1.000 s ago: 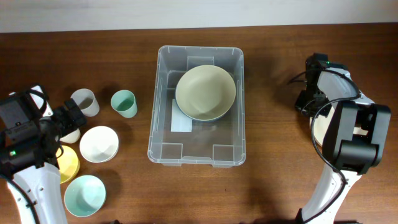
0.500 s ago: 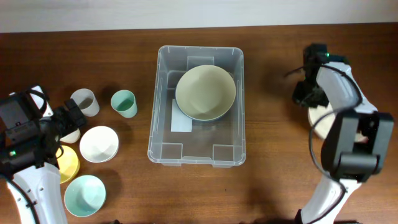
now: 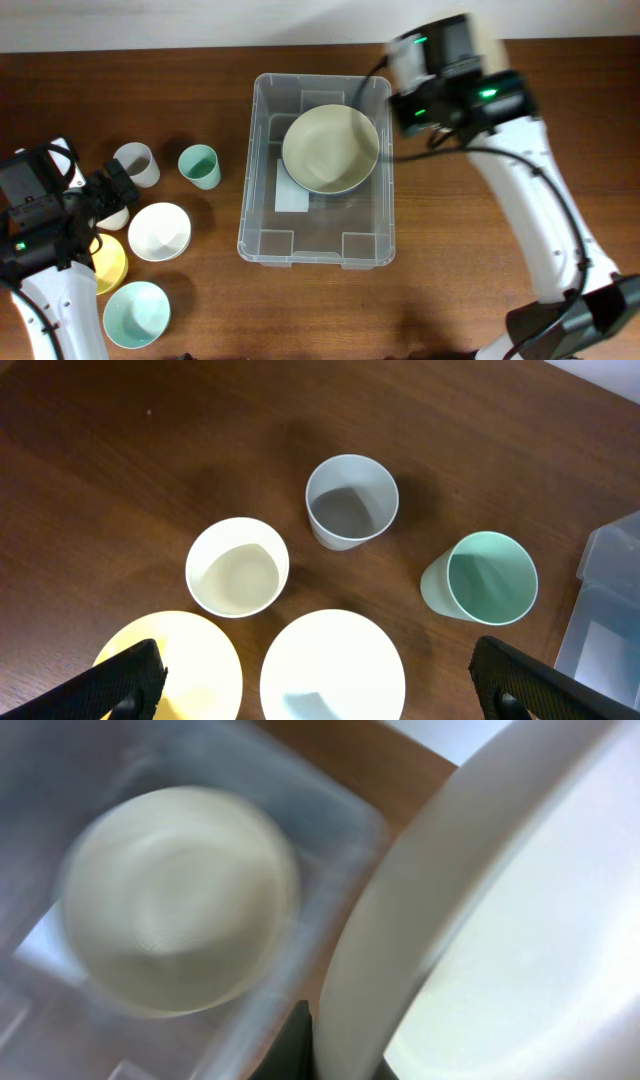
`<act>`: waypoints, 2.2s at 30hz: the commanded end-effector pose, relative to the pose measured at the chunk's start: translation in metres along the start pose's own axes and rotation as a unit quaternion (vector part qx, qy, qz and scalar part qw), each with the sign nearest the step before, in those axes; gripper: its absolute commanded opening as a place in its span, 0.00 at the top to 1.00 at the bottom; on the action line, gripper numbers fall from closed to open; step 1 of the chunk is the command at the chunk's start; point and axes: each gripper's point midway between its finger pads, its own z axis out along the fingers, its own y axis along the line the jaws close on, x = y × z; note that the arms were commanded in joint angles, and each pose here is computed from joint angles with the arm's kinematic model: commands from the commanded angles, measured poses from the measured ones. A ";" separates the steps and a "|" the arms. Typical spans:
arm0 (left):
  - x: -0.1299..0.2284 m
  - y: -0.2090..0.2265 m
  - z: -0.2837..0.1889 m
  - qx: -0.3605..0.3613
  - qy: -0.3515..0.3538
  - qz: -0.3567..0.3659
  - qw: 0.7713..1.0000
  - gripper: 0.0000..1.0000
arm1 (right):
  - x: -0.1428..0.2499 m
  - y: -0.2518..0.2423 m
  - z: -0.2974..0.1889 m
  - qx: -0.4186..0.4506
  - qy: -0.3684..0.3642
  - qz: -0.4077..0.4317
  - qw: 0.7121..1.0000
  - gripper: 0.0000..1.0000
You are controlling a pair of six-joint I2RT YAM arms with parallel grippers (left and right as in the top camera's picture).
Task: Pack container
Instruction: 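Place the cream bowl into the stacked bowl in the container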
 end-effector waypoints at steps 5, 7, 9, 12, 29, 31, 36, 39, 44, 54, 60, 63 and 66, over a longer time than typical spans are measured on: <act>-0.006 -0.002 -0.003 0.008 -0.007 -0.007 1.000 0.01 | -0.018 0.089 0.027 -0.067 -0.009 -0.218 0.974 0.96; -0.006 -0.002 -0.003 0.008 -0.007 -0.007 1.000 0.01 | -0.018 0.102 0.038 -0.076 -0.005 -0.227 0.971 0.96; -0.006 -0.002 -0.003 0.008 -0.007 -0.007 1.000 0.00 | -0.014 0.112 0.053 -0.085 0.007 -0.234 0.968 0.96; -0.006 -0.002 -0.003 0.008 -0.007 -0.007 1.000 0.01 | -0.004 0.121 0.075 -0.098 0.031 -0.239 0.966 0.96; -0.006 -0.002 -0.003 0.008 -0.006 -0.007 1.000 0.01 | 0.009 0.136 0.098 -0.133 0.055 -0.238 0.961 0.94; -0.006 -0.002 -0.003 0.008 -0.006 -0.007 1.000 0.01 | 0.011 0.136 0.098 -0.134 0.058 -0.234 0.961 0.72; -0.006 -0.002 -0.003 0.008 -0.006 -0.007 1.000 0.01 | 0.014 0.136 0.097 -0.136 0.064 -0.234 0.961 0.58; -0.006 -0.002 -0.003 0.008 -0.006 -0.007 1.000 0.00 | 0.014 0.136 0.097 -0.136 0.065 -0.234 0.961 0.55; -0.006 -0.002 -0.003 0.008 -0.006 -0.007 1.000 0.01 | 0.014 0.136 0.097 -0.136 0.065 -0.234 0.961 0.48; -0.006 -0.002 -0.003 0.008 -0.006 -0.007 1.000 0.01 | 0.010 0.131 0.094 -0.121 0.061 -0.208 0.969 0.46; -0.006 -0.002 -0.003 0.008 -0.006 -0.007 1.000 0.00 | -0.032 0.058 0.045 0.058 0.012 -0.036 0.998 0.59; -0.006 -0.002 -0.003 0.008 -0.006 -0.007 1.000 0.01 | -0.041 0.001 0.006 0.155 -0.029 0.107 0.982 0.61; -0.006 -0.002 -0.003 0.008 -0.006 -0.007 1.000 0.01 | -0.031 -0.040 -0.009 0.179 -0.042 0.198 0.963 0.61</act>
